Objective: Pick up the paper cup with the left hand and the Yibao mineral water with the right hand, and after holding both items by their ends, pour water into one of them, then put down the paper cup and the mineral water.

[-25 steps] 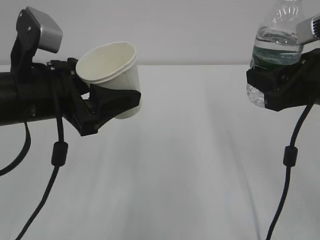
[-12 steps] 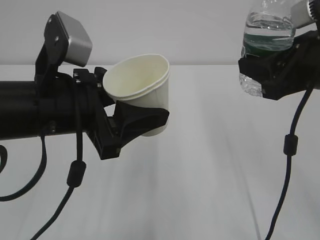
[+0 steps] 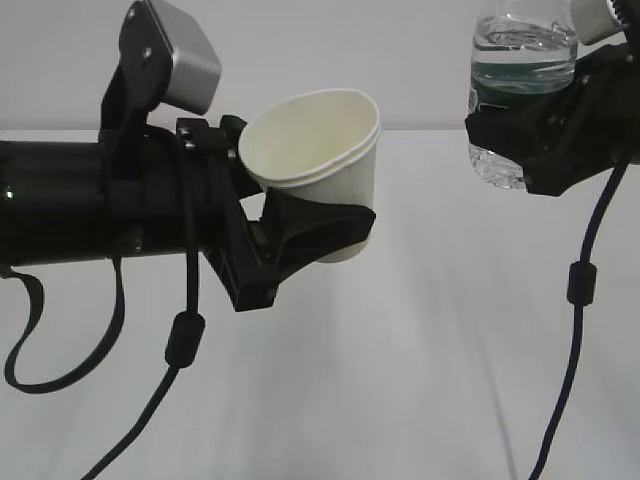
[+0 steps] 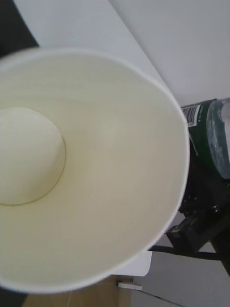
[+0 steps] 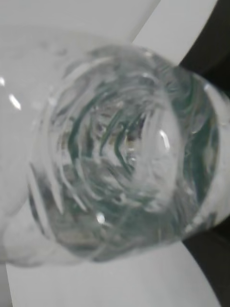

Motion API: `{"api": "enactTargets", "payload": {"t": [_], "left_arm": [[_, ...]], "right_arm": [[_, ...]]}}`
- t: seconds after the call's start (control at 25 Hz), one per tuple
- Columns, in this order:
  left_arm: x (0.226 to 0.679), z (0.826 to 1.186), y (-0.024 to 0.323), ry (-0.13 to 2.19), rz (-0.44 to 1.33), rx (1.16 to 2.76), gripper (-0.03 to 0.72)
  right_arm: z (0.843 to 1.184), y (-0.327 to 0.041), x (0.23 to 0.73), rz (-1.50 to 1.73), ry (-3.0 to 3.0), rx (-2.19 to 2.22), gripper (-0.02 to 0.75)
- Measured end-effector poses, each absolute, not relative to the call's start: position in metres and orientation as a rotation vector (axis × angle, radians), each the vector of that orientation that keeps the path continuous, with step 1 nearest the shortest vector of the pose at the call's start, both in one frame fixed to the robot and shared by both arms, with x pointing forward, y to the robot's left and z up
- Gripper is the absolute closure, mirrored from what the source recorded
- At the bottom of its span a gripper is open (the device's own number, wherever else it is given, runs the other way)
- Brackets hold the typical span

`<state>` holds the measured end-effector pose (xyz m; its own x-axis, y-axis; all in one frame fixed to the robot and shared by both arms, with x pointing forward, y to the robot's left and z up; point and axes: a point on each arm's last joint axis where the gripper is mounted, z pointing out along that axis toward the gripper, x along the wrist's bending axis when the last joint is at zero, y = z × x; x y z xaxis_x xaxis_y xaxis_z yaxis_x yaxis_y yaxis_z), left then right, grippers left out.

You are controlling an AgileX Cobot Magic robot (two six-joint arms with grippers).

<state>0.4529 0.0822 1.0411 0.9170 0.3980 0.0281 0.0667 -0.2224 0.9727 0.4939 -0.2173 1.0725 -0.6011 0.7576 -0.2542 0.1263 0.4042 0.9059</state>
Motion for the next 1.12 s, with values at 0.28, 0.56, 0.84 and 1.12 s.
{"api": "enactTargets", "payload": {"t": [0.28, 0.56, 0.84, 1.12], "left_arm": [[0.45, 1.033, 0.075, 0.343, 0.286, 1.806, 0.205], [0.451, 1.031, 0.074, 0.354, 0.274, 1.808, 0.223], [0.452, 1.029, 0.073, 0.367, 0.266, 1.815, 0.229], [0.45, 1.027, 0.073, 0.366, 0.249, 1.838, 0.231]], "right_arm": [[1.074, -0.216, 0.493, 1.176, 2.041, 0.689, 0.33], [1.072, -0.213, 0.49, 1.155, 2.101, 0.6, 0.33], [1.08, -0.211, 0.49, 1.151, 2.129, 0.534, 0.33], [1.094, -0.204, 0.491, 1.22, 2.108, 0.547, 0.33]]}}
